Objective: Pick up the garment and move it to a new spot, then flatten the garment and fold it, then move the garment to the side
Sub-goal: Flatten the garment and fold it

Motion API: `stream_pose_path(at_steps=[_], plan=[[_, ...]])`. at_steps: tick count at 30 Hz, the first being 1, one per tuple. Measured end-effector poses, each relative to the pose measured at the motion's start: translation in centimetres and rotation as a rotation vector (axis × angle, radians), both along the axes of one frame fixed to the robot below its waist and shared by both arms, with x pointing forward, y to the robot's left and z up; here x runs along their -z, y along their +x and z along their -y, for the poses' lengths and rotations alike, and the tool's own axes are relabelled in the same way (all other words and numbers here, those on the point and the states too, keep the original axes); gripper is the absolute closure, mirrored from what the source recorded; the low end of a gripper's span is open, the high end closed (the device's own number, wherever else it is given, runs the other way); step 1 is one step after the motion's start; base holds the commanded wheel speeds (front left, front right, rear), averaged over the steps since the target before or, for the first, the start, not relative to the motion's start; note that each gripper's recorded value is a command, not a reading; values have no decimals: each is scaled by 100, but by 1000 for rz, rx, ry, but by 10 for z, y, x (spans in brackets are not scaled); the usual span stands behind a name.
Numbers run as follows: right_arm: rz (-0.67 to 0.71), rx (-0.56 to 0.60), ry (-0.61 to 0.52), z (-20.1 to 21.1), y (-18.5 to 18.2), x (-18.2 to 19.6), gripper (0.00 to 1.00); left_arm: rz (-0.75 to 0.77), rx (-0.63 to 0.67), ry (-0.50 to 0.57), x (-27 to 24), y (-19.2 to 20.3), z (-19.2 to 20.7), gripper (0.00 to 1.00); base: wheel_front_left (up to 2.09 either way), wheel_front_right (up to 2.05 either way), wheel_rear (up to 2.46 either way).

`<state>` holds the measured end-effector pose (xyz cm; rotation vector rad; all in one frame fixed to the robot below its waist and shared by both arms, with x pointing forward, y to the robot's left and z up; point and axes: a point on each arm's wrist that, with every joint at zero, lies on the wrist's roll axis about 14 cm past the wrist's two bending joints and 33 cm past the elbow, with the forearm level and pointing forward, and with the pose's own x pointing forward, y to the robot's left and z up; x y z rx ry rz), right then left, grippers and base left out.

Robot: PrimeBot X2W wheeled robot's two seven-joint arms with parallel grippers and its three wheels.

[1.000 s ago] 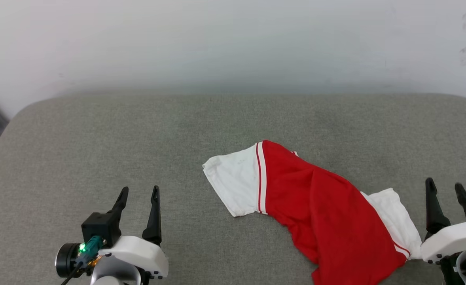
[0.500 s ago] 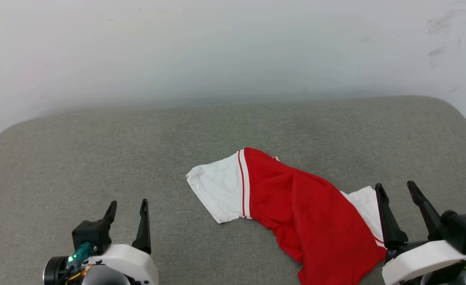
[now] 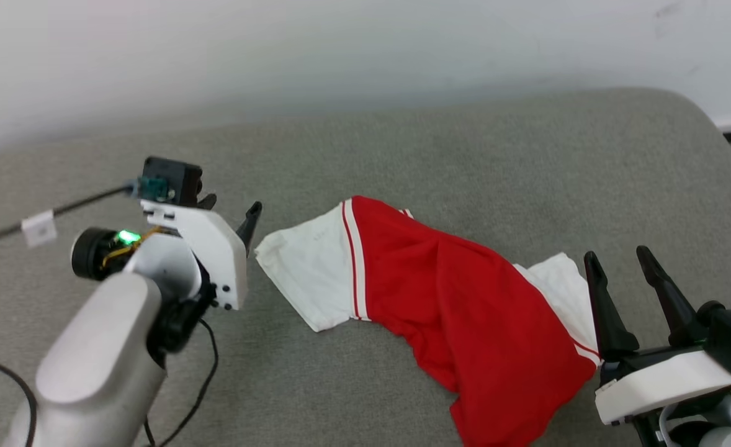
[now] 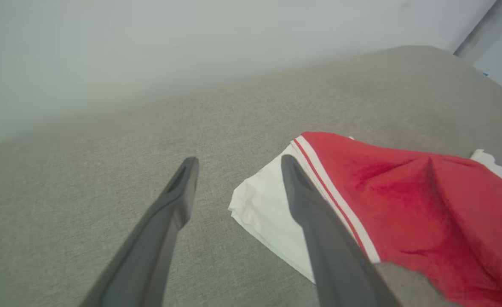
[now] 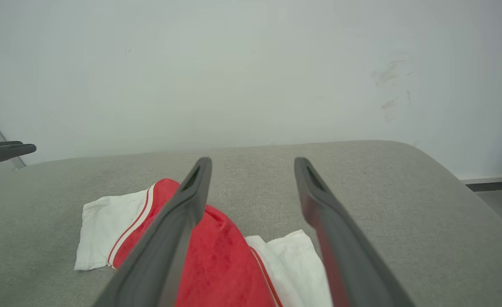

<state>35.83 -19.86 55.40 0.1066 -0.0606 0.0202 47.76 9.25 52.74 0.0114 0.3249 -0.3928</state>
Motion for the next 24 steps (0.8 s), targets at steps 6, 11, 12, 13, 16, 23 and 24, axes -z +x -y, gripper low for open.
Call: stream_pose_path(at_steps=[6,11,12,13,16,23,24], plan=[[-51,30,9,9,11,20,0,-324,81,127,62,19,1,0,0,0,0],[-86,55,17,17,18,37,0,-549,119,179,110,19,-1,0,0,0,0],[-93,60,18,18,19,41,0,-573,129,183,117,20,1,0,0,0,0],[-99,65,20,20,20,43,0,-601,135,190,124,21,1,0,0,0,0],[-123,81,20,25,22,54,0,-665,157,197,143,21,7,0,0,0,0],[-151,110,22,34,22,66,0,-807,176,196,162,16,16,100,0,0,0],[-151,111,23,34,23,66,0,-811,176,194,163,15,17,100,0,0,0]])
